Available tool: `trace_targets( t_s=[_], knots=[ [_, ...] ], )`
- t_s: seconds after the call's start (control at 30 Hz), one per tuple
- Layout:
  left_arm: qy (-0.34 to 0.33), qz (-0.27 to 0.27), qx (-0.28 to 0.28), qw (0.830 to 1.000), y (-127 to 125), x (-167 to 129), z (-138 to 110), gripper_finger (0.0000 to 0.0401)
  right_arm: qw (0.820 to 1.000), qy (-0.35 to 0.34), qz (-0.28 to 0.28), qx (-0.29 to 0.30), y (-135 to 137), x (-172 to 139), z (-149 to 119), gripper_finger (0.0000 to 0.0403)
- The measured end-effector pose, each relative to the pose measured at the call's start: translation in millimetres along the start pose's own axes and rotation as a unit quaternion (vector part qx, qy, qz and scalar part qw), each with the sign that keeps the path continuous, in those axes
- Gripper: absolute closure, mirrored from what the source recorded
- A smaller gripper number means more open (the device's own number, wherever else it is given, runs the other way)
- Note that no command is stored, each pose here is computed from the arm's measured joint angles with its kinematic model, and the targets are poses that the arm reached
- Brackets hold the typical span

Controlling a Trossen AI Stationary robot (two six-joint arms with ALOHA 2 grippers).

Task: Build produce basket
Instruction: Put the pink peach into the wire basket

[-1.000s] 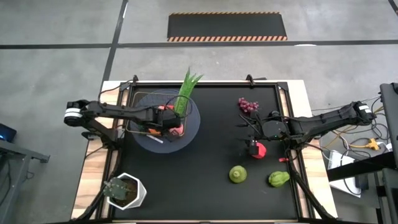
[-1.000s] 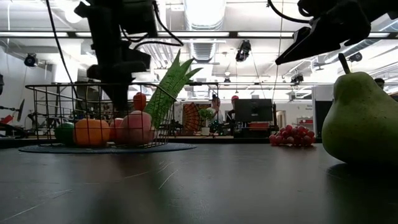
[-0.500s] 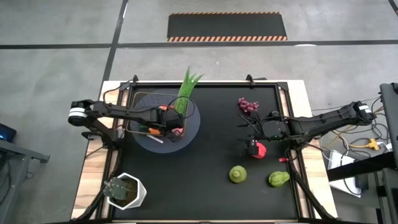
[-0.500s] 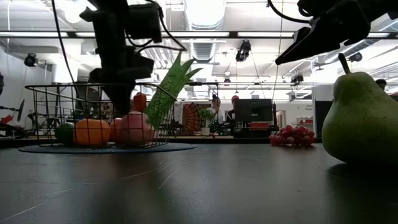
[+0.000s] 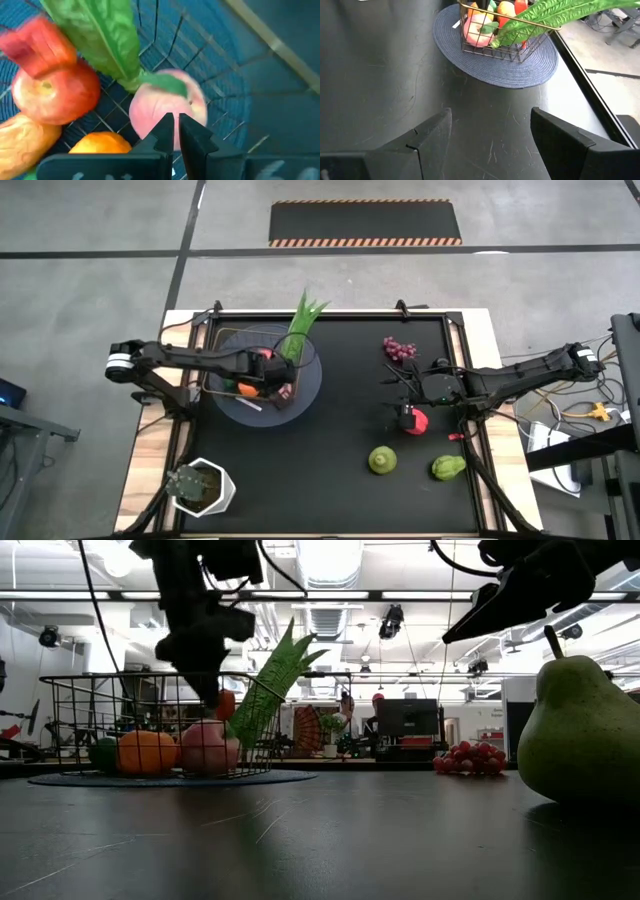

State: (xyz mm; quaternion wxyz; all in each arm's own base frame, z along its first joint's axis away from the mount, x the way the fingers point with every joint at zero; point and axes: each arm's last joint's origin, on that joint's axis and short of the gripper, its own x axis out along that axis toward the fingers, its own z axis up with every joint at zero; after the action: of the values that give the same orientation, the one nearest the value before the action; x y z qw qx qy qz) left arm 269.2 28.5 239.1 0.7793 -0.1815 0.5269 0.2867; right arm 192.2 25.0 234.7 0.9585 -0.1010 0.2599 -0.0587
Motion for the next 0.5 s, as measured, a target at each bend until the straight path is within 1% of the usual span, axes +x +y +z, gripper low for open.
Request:
trace_targets(
  t_s=[0.13, 0.23, 0.37, 0.5],
  knots=[
    [0.012, 0.012, 0.0, 1.0, 3, 15, -8, 0.0391, 1.0, 0.0, 0.0, 0.0, 0, 0, 0, 0.0147],
    [0.008, 0.032, -0.016, 0.999, 6, 19, -12, 0.0391, 1.0, 0.0, 0.0, -0.001, 0, 0, 0, 0.0147],
    [-0.013, 0.07, -0.035, 0.997, 10, 16, -12, 0.0391, 1.0, 0.001, -0.003, -0.001, 0, 0, 0, 0.0147],
    [-0.014, 0.077, -0.041, 0.996, 12, 12, -11, 0.0391, 1.0, 0.002, -0.011, 0.005, -1, 0, 0, 0.0147]
  ],
)
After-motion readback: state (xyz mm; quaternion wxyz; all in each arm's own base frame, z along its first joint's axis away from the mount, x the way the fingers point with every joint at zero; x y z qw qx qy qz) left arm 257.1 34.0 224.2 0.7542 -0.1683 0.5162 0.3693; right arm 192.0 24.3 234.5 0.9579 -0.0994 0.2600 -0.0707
